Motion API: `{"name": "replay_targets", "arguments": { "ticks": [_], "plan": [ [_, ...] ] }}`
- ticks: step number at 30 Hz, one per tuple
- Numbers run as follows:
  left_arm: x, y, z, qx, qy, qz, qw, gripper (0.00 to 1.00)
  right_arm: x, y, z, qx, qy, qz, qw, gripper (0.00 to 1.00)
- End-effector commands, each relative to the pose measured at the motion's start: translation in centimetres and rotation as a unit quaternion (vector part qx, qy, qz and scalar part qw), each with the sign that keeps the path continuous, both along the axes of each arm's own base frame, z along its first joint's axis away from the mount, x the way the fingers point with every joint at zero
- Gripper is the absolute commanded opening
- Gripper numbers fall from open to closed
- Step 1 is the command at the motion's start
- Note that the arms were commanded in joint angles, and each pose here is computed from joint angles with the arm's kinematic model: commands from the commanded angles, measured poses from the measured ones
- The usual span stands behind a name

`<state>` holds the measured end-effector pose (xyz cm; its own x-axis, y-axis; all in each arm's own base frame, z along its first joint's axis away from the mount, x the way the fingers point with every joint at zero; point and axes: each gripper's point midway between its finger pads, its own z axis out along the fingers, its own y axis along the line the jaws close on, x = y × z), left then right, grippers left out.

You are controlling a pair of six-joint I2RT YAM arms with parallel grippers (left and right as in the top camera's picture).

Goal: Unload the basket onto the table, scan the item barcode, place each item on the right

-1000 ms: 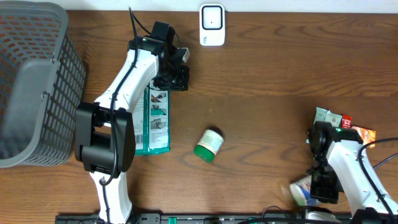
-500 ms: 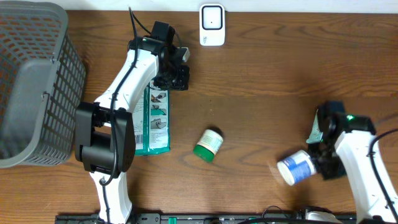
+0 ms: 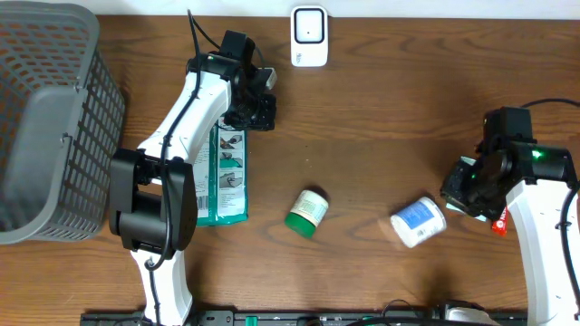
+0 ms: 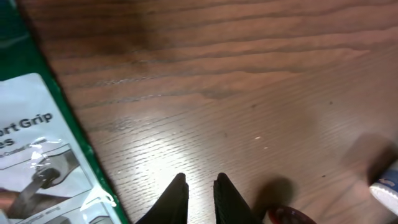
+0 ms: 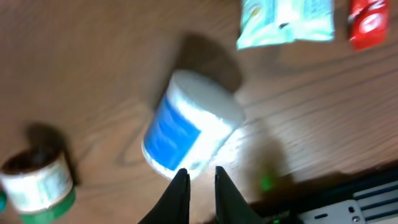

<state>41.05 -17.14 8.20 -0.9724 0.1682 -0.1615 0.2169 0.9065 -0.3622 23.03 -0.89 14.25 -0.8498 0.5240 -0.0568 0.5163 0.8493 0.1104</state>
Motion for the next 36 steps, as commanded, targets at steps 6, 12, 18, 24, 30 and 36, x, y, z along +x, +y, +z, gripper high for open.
{"name": "replay_targets", "arguments": {
  "ticks": [6,12,18,24,30,36],
  "plan": [
    [0.8,0.6,0.9,0.019,-0.027,0.002,0.999,0.22,-0.7,2.4,-3.3,0.052,0.013,0.033,0.998,0.13],
    [0.9,0.5,1.0,0.018,-0.030,0.002,0.999,0.22,0.0,3.3,-6.1,0.056,-0.009,0.036,0.998,0.08],
    [0.9,0.5,0.9,0.018,-0.029,0.002,0.999,0.22,2.5,3.0,-7.3,0.038,-0.066,0.038,0.996,0.01],
    [0.8,0.6,0.9,0.019,-0.027,0.002,0.999,0.22,2.9,2.6,-7.8,0.028,-0.076,0.024,0.996,0.01],
    [0.9,0.6,0.9,0.019,-0.029,0.002,0.999,0.22,2.7,2.6,-7.8,0.029,-0.072,0.024,0.997,0.01],
    [0.9,0.6,0.9,0.019,-0.029,0.002,0.999,0.22,1.9,2.7,-8.0,0.032,-0.054,0.023,0.998,0.01]
  ]
}}
